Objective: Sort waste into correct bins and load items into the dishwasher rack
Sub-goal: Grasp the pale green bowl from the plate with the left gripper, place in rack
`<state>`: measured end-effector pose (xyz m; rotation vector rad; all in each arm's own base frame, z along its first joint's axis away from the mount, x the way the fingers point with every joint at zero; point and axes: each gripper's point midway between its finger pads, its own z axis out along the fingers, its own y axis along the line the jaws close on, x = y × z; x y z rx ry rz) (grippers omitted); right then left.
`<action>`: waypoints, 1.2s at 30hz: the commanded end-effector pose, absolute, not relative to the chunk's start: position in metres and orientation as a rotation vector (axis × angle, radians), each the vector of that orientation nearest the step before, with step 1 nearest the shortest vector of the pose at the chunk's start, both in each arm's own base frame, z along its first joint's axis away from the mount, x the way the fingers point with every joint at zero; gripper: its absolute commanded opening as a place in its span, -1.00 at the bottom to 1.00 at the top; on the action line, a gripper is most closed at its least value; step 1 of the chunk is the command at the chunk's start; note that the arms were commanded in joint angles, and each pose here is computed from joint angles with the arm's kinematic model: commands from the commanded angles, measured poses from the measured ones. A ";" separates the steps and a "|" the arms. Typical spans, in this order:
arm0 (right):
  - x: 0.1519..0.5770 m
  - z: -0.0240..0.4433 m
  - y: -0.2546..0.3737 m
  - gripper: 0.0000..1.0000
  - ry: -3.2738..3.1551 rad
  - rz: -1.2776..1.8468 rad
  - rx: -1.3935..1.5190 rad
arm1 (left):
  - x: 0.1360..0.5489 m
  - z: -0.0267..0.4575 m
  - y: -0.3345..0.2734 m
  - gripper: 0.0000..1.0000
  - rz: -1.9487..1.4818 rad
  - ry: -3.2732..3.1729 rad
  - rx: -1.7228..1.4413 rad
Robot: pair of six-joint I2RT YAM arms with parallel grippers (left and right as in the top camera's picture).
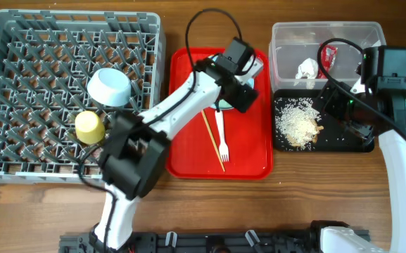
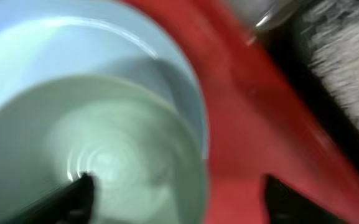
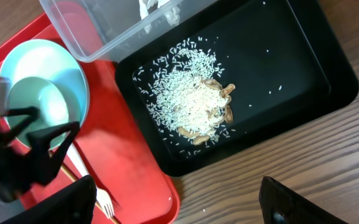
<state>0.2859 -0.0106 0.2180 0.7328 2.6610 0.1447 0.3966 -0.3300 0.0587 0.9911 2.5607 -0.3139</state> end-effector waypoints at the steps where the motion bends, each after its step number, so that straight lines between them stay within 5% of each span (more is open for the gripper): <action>1: 0.287 0.216 -0.014 0.69 2.664 0.119 0.748 | 0.405 0.034 -0.310 0.13 -0.119 2.606 0.969; 7: 0.286 0.216 -0.014 0.68 2.668 0.119 0.749 | 0.406 0.032 -0.302 -0.92 -0.069 2.620 0.961; 11: 0.285 0.215 -0.014 0.69 2.672 0.117 0.750 | 0.404 0.062 -0.300 -0.92 -0.083 2.589 0.949; 16: 0.285 0.215 -0.014 0.68 2.672 0.117 0.750 | 0.416 0.213 -0.260 -0.92 -0.324 2.369 0.751; 20: 0.284 0.215 -0.014 0.68 2.674 0.116 0.751 | 0.438 0.266 -0.180 -0.92 -0.670 2.286 0.552; 30: 0.284 0.215 -0.014 0.67 2.675 0.116 0.751 | 0.471 0.237 -0.061 -0.92 -1.603 1.986 0.271; 36: 0.282 0.214 -0.014 0.67 2.684 0.114 0.754 | 0.488 0.177 -0.022 -0.92 -1.580 2.076 0.081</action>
